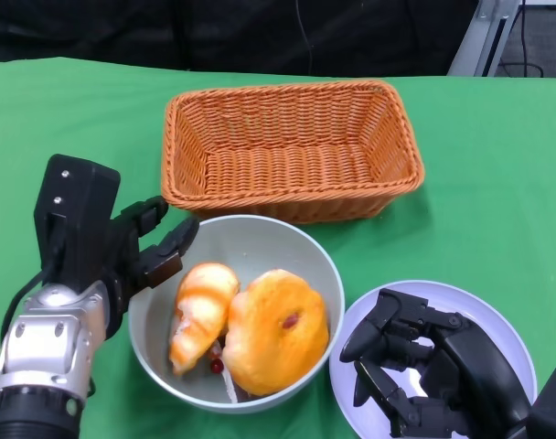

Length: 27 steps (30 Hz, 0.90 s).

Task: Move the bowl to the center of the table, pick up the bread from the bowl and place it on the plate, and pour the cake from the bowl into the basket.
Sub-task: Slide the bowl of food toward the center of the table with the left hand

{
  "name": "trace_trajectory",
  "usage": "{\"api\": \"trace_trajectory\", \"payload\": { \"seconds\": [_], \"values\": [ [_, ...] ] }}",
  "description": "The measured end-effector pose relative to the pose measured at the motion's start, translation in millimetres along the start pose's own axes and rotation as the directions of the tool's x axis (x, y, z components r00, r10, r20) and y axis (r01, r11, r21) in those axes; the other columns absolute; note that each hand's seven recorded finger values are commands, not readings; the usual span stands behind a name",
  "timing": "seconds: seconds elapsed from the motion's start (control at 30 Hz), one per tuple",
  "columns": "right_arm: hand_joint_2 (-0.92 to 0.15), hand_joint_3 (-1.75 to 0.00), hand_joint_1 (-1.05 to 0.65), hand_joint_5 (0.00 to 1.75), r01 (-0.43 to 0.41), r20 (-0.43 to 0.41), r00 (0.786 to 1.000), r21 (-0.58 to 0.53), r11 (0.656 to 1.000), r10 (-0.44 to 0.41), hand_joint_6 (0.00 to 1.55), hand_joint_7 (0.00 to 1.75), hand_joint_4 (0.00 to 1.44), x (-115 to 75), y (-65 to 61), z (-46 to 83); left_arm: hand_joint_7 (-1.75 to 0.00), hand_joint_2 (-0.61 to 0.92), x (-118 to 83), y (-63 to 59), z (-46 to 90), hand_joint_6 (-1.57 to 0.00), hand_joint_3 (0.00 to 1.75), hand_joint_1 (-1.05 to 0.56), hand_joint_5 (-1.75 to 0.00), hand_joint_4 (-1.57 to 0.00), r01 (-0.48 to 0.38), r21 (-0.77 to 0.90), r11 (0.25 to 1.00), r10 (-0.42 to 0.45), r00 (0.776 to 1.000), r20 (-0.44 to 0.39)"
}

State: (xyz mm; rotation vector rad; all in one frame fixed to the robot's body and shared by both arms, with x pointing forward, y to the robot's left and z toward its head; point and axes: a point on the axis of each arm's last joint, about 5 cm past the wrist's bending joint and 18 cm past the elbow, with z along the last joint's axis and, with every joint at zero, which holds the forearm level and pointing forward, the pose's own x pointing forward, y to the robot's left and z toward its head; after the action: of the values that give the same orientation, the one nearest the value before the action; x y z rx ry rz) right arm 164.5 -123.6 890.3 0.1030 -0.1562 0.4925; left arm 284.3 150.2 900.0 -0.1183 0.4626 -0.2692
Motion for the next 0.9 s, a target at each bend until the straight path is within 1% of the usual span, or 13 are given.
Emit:
{"api": "trace_trajectory", "payload": {
  "seconds": [0.27, 0.5, 0.67, 0.77, 0.9],
  "values": [
    [-0.58, -0.94, -0.21, 1.61, -0.002, -0.004, 1.000, -0.018, 1.000, 0.002, 0.73, 1.28, 0.73, 0.0, 0.2, 0.1, 0.00, 0.92, -1, -7.2, -2.1, -0.01, 0.53, -0.60, -0.01, -0.05, 0.037, -0.029, 0.999, -0.036, 0.999, 0.012],
    [-0.58, -0.93, -0.22, 1.57, -0.001, -0.005, 1.000, -0.018, 1.000, 0.001, 0.73, 1.28, 0.73, -0.6, 0.2, -0.2, -0.02, 0.92, -2, -11.0, -2.5, -0.05, 0.54, -0.58, -0.01, -0.02, 0.057, -0.016, 0.998, -0.056, 0.998, 0.022],
    [-0.59, -0.92, -0.22, 1.58, -0.002, -0.007, 1.000, -0.018, 1.000, 0.002, 0.73, 1.28, 0.73, -1.1, -0.3, -0.3, -0.02, 0.92, -6, -8.5, -2.8, -0.06, 0.53, -0.58, -0.01, -0.03, 0.045, -0.012, 0.999, -0.045, 0.999, 0.017],
    [-0.59, -0.92, -0.21, 1.57, 0.000, -0.008, 1.000, -0.019, 1.000, 0.000, 0.74, 1.27, 0.73, -1.6, -0.7, -0.4, -0.01, 0.92, -9, -5.3, -3.0, -0.04, 0.52, -0.56, -0.01, -0.03, 0.034, -0.006, 0.999, -0.034, 0.999, 0.024],
    [-0.59, -0.92, -0.21, 1.57, -0.001, -0.008, 1.000, -0.016, 1.000, 0.001, 0.74, 1.27, 0.73, -1.9, -0.7, -0.6, -0.02, 0.92, -11, -0.3, -2.0, -0.07, 0.51, -0.54, -0.03, -0.06, 0.007, -0.011, 1.000, -0.006, 1.000, 0.031]
  ]
}}
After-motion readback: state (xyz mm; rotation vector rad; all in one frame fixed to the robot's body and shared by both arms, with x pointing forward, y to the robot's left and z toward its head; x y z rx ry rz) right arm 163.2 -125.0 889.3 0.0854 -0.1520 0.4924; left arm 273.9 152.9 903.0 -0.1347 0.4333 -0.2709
